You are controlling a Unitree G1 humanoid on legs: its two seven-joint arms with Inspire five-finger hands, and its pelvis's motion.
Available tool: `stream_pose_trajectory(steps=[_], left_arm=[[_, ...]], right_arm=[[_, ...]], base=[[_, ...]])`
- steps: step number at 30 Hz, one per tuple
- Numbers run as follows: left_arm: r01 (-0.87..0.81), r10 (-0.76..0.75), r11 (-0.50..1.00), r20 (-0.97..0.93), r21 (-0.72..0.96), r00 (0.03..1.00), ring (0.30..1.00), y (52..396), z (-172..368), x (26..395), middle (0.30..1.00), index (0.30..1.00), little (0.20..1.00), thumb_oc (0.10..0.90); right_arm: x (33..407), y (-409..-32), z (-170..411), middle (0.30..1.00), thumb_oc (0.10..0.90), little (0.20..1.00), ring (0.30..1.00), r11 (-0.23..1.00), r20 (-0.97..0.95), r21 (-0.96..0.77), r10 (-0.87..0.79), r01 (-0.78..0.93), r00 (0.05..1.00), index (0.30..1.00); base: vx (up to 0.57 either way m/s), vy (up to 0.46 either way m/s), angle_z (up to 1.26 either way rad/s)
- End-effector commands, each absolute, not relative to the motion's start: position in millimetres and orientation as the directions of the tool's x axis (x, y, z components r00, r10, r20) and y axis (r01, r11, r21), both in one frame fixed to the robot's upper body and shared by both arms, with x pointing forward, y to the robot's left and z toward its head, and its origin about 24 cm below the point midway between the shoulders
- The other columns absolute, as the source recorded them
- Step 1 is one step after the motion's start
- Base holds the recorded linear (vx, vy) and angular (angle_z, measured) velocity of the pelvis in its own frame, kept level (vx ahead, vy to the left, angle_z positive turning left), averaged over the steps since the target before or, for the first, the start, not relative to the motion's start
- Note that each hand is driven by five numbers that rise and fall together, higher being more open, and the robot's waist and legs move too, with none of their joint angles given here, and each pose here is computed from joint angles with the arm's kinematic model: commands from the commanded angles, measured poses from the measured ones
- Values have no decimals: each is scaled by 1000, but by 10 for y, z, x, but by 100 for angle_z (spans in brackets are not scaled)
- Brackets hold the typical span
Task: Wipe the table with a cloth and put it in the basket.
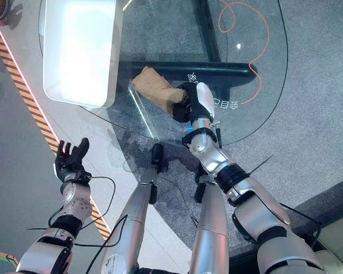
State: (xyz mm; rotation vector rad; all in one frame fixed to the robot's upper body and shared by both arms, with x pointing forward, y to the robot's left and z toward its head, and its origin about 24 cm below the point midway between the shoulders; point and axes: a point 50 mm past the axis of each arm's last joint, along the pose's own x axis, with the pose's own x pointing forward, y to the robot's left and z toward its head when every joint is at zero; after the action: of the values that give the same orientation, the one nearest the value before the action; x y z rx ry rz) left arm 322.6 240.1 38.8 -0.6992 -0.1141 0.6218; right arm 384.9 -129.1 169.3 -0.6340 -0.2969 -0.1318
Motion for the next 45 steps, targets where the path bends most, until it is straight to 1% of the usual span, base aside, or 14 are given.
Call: stream_pose_trajectory(steps=[1, 6, 7, 12, 16, 23, 29, 30, 33, 40, 45], left_arm=[[-448, 699, 571, 122, -688, 704, 900, 2829, 857, 3167, 900, 900, 900, 800], [-310, 649, 628, 261, -714, 714, 900, 2674, 1170, 3217, 900, 900, 900, 800], [-260, 628, 643, 301, -720, 718, 900, 2575, 1274, 3222, 900, 900, 900, 800], [-129, 558, 686, 404, -716, 725, 900, 2290, 1489, 3175, 900, 900, 900, 800], [-38, 507, 710, 473, -703, 721, 900, 2228, 1569, 3129, 900, 900, 900, 800], [86, 429, 731, 554, -677, 714, 900, 2149, 1711, 3061, 900, 900, 900, 800], [237, 296, 742, 623, -627, 724, 900, 2026, 1815, 3033, 900, 900, 900, 800], [242, 292, 742, 626, -625, 723, 900, 2025, 1815, 3032, 900, 900, 900, 800], [339, 199, 725, 655, -599, 729, 900, 1943, 1850, 3025, 900, 900, 900, 800], [437, 77, 713, 682, -547, 727, 900, 1783, 1923, 2997, 900, 900, 900, 800], [518, -13, 692, 710, -502, 704, 900, 1678, 2010, 2986, 900, 900, 900, 800]], right_arm=[[3632, -979, 2330, 300, 100, 200, 300, 908, 607, -355, 42, 223, 794, 300], [3488, -961, 2433, 300, 100, 200, 300, 930, 672, -301, 51, 209, 739, 300], [3437, -958, 2465, 300, 100, 200, 300, 937, 689, -284, 52, 203, 723, 300], [3310, -961, 2493, 300, 100, 200, 300, 950, 735, -245, 53, 192, 676, 300], [3226, -979, 2502, 300, 100, 200, 300, 960, 761, -217, 54, 175, 647, 300], [3088, -1016, 2542, 300, 100, 200, 300, 973, 799, -180, 61, 142, 598, 300], [2966, -1024, 2591, 300, 100, 200, 300, 981, 839, -158, 71, 116, 539, 300], [2963, -1024, 2592, 300, 100, 200, 300, 981, 840, -158, 72, 116, 538, 300], [2904, -1038, 2618, 300, 100, 200, 300, 983, 859, -153, 83, 100, 506, 300], [2797, -1028, 2662, 300, 100, 200, 300, 988, 887, -140, 95, 67, 452, 300], [2718, -1002, 2732, 300, 100, 200, 300, 989, 908, -144, 115, 41, 404, 300]], base=[[0, 0, 0], [-1, -6, -1], [-4, -33, -5], [-3, -39, -1], [0, 0, 0], [0, 0, 0], [0, 0, 0], [0, 0, 0], [0, 0, 0], [0, 0, 0], [0, 0, 0]])
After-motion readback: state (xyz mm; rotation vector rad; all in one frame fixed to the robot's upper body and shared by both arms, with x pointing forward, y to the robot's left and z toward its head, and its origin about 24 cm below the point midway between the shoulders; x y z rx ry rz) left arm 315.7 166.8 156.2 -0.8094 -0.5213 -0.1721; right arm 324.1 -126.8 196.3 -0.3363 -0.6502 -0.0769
